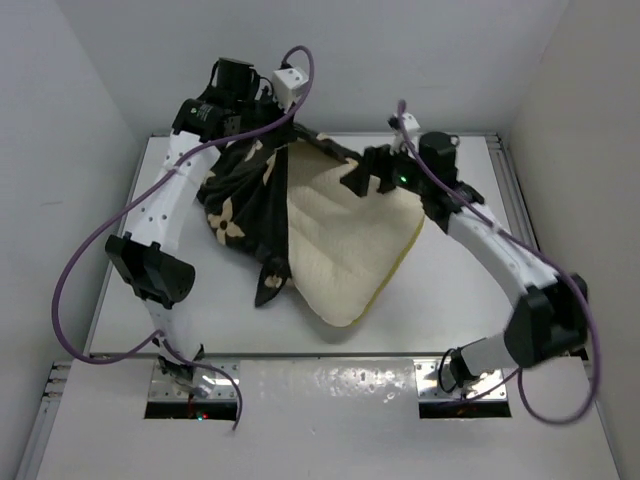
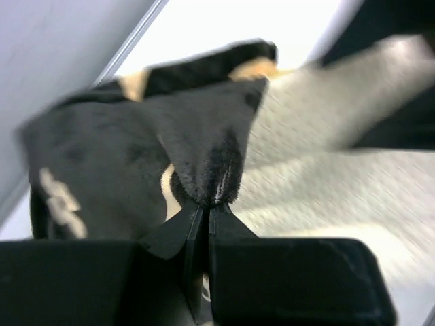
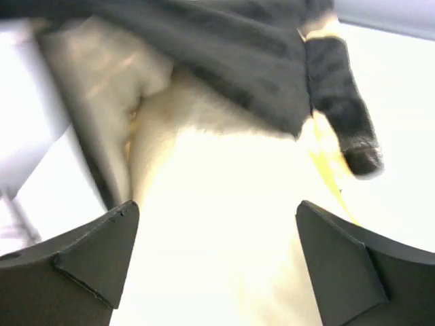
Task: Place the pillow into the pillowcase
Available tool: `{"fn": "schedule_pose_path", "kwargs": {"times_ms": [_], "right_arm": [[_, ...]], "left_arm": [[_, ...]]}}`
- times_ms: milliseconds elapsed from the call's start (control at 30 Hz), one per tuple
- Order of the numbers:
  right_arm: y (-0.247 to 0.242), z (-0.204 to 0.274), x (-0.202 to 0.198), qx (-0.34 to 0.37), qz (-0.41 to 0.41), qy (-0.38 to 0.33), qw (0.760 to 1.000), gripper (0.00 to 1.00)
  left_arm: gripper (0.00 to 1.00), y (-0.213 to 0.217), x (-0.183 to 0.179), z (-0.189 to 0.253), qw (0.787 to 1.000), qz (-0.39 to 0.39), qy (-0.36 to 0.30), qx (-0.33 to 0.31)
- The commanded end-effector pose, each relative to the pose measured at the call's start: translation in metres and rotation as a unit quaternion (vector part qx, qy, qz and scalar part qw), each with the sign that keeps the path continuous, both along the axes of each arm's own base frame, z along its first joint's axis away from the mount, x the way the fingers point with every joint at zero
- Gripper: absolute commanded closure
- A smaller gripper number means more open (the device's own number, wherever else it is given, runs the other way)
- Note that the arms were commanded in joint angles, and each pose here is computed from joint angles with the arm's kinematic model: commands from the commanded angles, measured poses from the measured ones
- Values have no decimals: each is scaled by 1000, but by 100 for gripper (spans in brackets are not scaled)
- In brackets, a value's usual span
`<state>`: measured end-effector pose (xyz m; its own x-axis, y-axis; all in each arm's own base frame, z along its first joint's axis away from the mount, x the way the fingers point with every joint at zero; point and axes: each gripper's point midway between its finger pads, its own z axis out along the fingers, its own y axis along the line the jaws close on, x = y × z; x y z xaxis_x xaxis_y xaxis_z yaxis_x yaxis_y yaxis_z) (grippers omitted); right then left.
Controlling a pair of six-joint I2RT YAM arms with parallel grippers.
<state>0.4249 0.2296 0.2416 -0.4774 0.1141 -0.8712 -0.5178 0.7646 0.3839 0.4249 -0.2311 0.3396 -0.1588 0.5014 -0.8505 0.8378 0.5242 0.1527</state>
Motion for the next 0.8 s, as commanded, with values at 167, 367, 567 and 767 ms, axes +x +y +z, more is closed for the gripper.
{"fn": "schedule_pose_path", "kwargs": {"times_ms": [167,367,567,767], "right_arm": [[-90,21,-65,19,-43,-71,996,100],[-131,-26,-92,131,-127,0,983,1],[-137,-61,-149,175,-179,63,966,1],[-126,-89,-186,257,-191,65,945,1]], "left_arm": [[100,-4,-1,76,994,16,-82,-73],[100,-10,-5,64,995,40,-70,-55],[100,-6,12,43,991,114,-55,-42],[100,-26,23,21,993,105,-34,-45]]}}
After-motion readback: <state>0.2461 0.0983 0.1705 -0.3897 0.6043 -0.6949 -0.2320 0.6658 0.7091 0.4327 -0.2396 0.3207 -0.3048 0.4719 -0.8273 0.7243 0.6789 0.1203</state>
